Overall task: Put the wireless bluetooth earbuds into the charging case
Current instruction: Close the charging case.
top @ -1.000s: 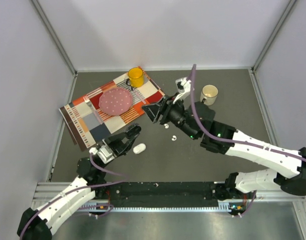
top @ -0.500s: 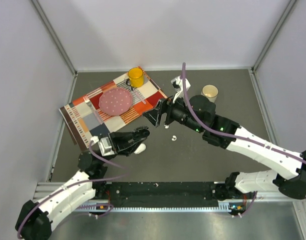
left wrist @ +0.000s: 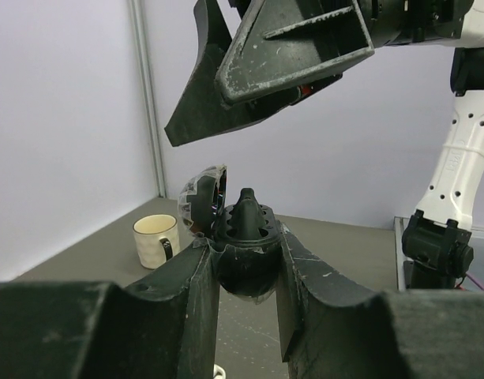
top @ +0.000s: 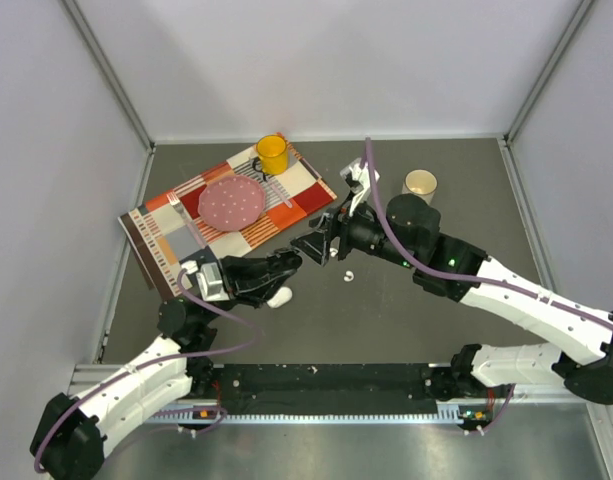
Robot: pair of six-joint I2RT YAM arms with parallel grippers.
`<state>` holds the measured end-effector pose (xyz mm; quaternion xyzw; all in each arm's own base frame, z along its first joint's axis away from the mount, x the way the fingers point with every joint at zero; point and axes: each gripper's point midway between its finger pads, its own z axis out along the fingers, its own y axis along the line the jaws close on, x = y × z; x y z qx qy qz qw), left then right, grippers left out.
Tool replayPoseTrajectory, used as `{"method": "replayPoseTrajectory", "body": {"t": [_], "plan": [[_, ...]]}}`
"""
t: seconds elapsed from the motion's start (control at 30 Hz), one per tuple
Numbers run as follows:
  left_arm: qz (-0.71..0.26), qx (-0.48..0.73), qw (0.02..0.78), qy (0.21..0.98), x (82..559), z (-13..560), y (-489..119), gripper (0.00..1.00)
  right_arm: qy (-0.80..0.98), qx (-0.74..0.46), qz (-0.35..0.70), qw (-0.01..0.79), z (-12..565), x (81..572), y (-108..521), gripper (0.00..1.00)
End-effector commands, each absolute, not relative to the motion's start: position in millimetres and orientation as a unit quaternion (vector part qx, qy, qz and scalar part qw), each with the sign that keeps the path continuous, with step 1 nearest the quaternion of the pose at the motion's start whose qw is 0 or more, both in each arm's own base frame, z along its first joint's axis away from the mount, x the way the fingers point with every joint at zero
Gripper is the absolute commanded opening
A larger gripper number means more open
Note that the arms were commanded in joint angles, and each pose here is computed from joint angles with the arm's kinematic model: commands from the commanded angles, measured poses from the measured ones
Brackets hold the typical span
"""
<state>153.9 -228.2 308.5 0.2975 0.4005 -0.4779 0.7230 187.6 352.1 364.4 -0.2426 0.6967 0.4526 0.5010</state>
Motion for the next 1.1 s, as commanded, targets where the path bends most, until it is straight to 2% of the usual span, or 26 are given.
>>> {"method": "replayPoseTrajectory", "body": {"t": [0.0,0.53,0.77,0.9,1.07], "plan": [[-0.487,0.294,0.743,0.353,145.1,343.8,-223.8,0.00,0.694,-0.239,0.448,0.511,371.4,192.8,349.5,0.68],[-0.514,0.335,0.711,0.343,132.7,342.6,-235.8,0.00,0.724,-0.222,0.436,0.486,349.9,206.4,367.4,0.68],[-0.500,0.298,0.733,0.351,144.9,343.6,-228.8,0.00,0.730,-0.229,0.436,0.474,340.6,203.8,369.5,0.69],[-0.489,0.247,0.754,0.361,157.7,346.8,-217.5,0.00,0.742,-0.236,0.444,0.444,320.8,194.7,371.6,0.68],[-0.490,0.242,0.751,0.370,158.8,343.0,-216.7,0.00,0.772,-0.209,0.427,0.421,291.0,196.1,366.2,0.69]]}}
